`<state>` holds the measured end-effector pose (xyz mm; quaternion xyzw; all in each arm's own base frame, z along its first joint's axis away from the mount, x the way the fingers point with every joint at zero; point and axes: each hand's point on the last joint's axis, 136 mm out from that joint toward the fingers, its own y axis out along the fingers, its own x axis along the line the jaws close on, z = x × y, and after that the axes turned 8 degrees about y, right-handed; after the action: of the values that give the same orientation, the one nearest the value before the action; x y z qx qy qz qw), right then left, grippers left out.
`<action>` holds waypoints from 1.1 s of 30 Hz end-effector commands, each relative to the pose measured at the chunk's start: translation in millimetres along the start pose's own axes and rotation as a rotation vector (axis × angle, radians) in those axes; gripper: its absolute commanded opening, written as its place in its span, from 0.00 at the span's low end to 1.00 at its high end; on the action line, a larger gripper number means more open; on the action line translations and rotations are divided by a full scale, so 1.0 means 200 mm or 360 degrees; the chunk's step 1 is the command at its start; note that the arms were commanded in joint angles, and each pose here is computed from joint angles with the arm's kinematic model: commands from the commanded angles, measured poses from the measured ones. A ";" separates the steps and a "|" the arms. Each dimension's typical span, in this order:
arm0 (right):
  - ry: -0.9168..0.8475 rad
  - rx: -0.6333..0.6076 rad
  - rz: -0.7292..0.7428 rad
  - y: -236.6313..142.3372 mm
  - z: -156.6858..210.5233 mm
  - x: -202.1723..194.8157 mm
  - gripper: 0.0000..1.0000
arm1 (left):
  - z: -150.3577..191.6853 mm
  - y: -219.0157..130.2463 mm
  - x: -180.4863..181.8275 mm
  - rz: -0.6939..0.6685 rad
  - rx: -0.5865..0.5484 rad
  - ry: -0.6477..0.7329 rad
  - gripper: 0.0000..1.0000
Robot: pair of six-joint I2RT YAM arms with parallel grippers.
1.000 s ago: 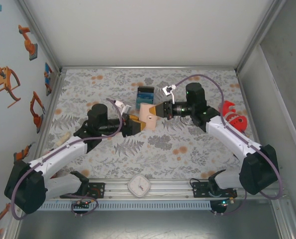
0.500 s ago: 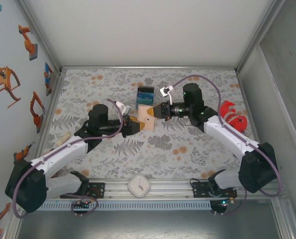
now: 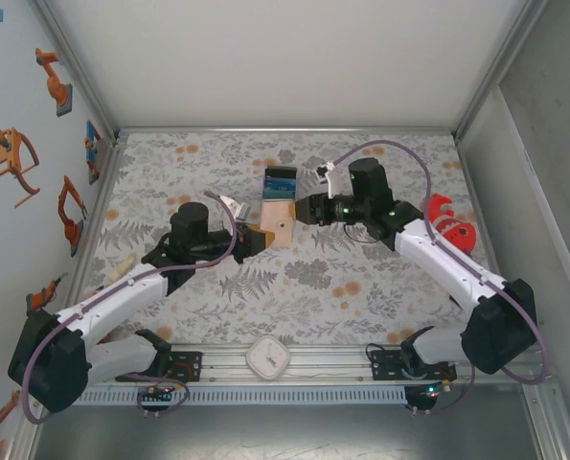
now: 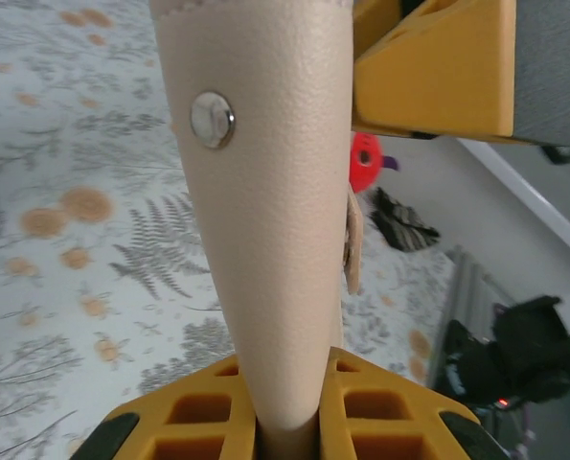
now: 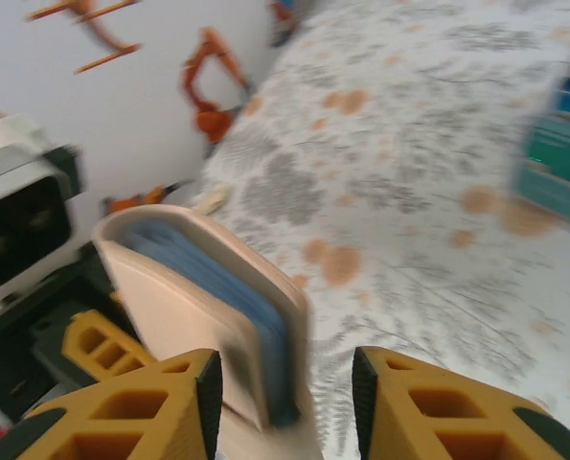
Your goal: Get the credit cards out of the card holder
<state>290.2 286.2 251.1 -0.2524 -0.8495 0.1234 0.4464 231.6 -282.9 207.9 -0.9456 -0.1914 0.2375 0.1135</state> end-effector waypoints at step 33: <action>-0.0094 0.0073 0.0578 0.37 0.04 0.05 0.46 | -0.15 0.00 0.16 -0.0316 -0.0180 -0.0045 0.00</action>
<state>300.2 355.9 221.4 -0.3738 -0.8052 0.2188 0.4050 269.1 -264.7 187.9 -0.9077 -0.3139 0.2495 0.1235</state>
